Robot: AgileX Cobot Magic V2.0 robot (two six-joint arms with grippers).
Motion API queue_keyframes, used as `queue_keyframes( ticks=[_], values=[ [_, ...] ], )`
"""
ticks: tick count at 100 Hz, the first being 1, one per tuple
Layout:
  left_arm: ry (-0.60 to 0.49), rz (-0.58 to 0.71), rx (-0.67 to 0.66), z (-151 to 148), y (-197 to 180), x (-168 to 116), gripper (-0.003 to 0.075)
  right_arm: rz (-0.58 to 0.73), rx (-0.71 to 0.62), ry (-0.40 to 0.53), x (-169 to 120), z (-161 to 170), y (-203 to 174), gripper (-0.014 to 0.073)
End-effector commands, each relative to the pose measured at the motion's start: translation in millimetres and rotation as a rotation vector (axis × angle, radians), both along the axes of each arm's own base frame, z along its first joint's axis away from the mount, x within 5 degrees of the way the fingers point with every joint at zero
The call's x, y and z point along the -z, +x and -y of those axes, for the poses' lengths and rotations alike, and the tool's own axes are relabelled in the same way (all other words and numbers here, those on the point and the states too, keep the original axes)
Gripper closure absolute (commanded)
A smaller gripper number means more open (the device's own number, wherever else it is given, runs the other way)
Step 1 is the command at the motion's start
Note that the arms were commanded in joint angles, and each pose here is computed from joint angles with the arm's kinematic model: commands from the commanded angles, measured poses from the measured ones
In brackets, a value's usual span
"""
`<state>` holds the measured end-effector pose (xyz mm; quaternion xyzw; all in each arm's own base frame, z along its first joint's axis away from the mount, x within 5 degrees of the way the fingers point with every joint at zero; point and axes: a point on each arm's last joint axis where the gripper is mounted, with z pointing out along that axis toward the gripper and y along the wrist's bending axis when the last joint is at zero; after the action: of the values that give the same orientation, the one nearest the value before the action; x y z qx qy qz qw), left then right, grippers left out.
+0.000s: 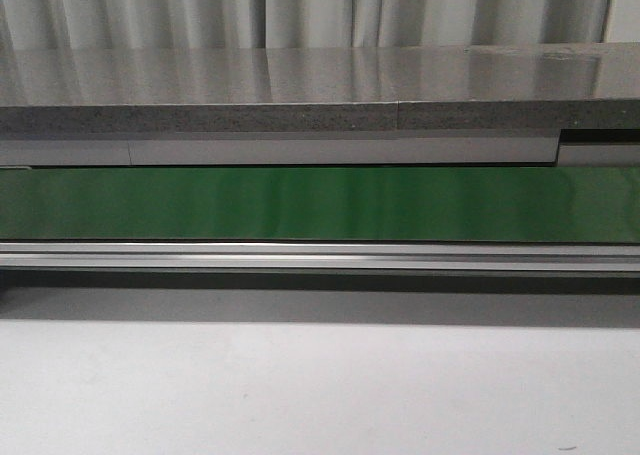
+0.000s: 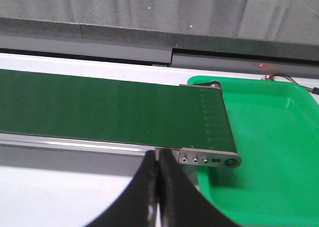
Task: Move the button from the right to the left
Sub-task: 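Lift the button with the left gripper and lower it into the blue tray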
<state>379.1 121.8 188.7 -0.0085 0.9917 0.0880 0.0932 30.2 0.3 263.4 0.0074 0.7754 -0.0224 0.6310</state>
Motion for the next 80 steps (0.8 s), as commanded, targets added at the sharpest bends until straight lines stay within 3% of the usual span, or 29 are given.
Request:
queue_keyframes(
  ticks=[1,12,26,43,80],
  values=[
    [0.036,0.117,-0.011,-2,3,-41,0.0281,0.085,0.002,-0.006,-14,0,1,0.0662],
    [0.04,0.203,-0.014,1,1,-65,0.0434,0.085,0.002,-0.006,-14,0,1,0.0662],
    [0.017,0.32,-0.029,7,-7,-97,0.0744,0.085,0.002,-0.006,-14,0,1,0.0662],
    [-0.081,0.436,-0.051,22,-19,-130,0.0741,0.085,0.002,-0.006,-14,0,1,0.0662],
    [-0.136,0.617,0.088,83,-40,-185,0.0741,0.085,0.002,-0.006,-14,0,1,0.0662]
  ],
)
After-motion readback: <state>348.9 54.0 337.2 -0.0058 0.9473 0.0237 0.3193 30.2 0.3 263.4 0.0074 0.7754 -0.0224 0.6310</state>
